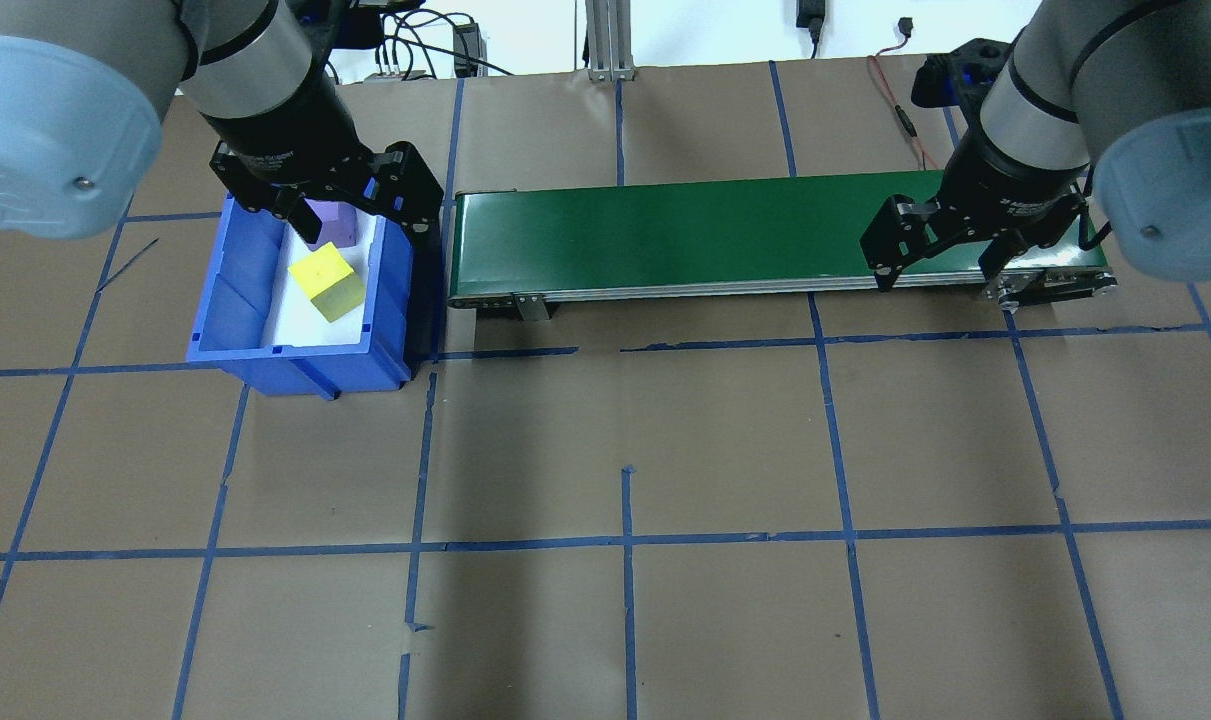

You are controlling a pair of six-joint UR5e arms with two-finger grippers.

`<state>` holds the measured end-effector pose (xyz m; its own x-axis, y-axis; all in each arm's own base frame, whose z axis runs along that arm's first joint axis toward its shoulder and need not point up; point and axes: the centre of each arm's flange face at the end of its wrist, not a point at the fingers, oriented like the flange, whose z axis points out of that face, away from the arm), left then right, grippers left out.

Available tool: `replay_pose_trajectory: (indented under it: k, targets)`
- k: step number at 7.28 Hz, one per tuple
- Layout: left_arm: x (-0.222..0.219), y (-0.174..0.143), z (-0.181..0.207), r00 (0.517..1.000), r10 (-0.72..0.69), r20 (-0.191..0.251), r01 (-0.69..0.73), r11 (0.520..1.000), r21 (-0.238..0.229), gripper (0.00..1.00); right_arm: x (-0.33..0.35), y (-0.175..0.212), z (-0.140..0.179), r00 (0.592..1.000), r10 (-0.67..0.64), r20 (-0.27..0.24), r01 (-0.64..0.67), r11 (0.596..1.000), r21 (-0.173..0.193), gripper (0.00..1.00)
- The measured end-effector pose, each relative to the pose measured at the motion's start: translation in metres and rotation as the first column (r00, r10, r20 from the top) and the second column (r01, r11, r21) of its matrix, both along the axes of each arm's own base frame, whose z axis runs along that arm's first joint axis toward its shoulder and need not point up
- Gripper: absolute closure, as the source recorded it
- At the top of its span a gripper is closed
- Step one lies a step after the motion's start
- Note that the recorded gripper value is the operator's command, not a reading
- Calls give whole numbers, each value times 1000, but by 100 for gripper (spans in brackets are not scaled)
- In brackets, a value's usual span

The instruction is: Move block left to right into plate

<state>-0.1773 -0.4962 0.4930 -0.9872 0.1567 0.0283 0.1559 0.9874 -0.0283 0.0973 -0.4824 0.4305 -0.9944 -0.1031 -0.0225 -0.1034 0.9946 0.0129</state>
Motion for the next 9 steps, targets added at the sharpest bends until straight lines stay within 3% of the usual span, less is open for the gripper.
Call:
replay_pose_trajectory:
  k: [5,7,9]
  targets:
    - [7,-1,1,1000,-4,4,4,1000,1,0,5,1,-6,1000,7,-6,-7,1000,10,0]
    - [34,-9,-4,993,-117,12,117,993,6,0,9,-2,-4,1000,-24,-6,24,1000,3,0]
    - [77,-29,-21,942,-334,17,334,943,8,0,18,-1,-2,999,-32,-14,32,999,-3,0]
